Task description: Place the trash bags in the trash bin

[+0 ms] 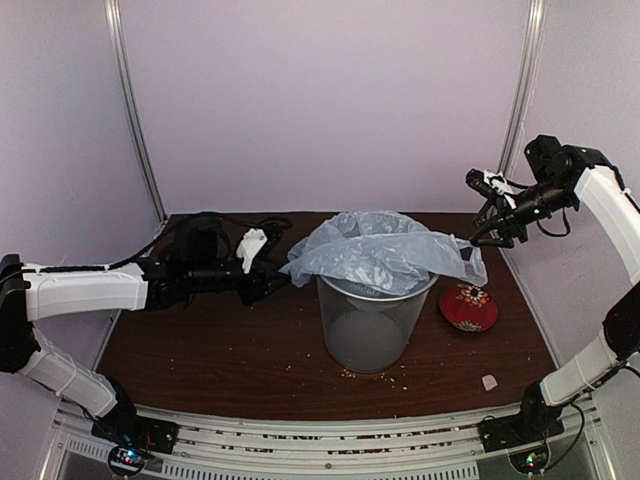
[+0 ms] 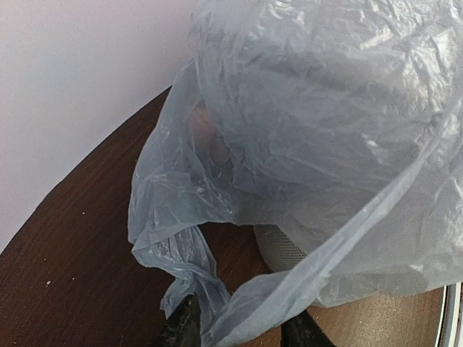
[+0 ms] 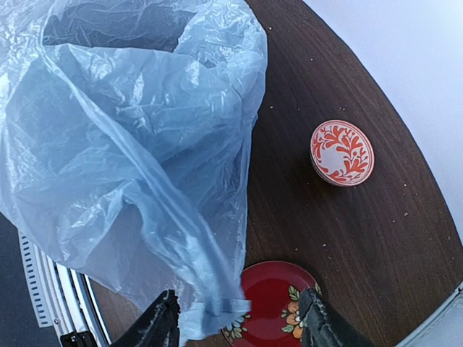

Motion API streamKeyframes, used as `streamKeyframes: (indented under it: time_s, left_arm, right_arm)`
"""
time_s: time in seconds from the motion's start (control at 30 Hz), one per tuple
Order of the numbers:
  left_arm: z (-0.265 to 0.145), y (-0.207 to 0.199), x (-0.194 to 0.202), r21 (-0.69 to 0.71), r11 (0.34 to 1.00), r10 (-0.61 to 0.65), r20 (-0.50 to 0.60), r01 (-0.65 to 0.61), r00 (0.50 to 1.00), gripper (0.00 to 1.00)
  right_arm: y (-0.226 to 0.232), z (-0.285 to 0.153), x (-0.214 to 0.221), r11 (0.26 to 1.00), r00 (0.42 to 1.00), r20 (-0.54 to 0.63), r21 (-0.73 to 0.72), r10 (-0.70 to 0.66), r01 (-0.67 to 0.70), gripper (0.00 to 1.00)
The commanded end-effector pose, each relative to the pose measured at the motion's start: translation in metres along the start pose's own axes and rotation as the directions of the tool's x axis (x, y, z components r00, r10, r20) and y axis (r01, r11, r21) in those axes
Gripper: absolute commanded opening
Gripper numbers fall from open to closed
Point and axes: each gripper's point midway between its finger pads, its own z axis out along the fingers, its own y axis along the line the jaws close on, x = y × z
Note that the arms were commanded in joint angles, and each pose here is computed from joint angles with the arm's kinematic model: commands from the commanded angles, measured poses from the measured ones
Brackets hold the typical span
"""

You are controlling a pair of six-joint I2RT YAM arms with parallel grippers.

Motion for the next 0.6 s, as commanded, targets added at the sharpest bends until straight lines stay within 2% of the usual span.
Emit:
streamKeyframes:
  time_s: [0.0, 0.23, 0.3, 0.57]
  left_arm:
    - [-0.003, 0.002, -0.029, 0.005, 0.999, 0.049, 0.098, -0.05, 0.994, 0.33]
    - [-0.006, -0.001, -0.032, 0.015, 0.998, 0.06, 0.116, -0.062, 0.991, 0.22]
    - [-0.007, -0.001, -0.032, 0.015, 0.998, 0.065, 0.115, -0.067, 0.991, 0.13]
    - [-0.009, -0.005, -0.031, 0.025, 0.998, 0.055, 0.121, -0.059, 0.991, 0.02]
  right_arm:
    - [0.018, -0.015, -0.009, 1.0, 0.999, 0.025, 0.007, -0.021, 0.021, 0.58]
    - [0.033, 0.001, 0.004, 0.999, 1.0, 0.005, -0.052, -0.01, 0.01, 0.62]
    - [0.034, 0.005, 0.002, 0.998, 1.0, 0.012, -0.067, -0.007, 0.008, 0.62]
    - [0.003, 0.027, -0.01, 0.997, 0.998, 0.035, 0.041, 0.056, -0.057, 0.6]
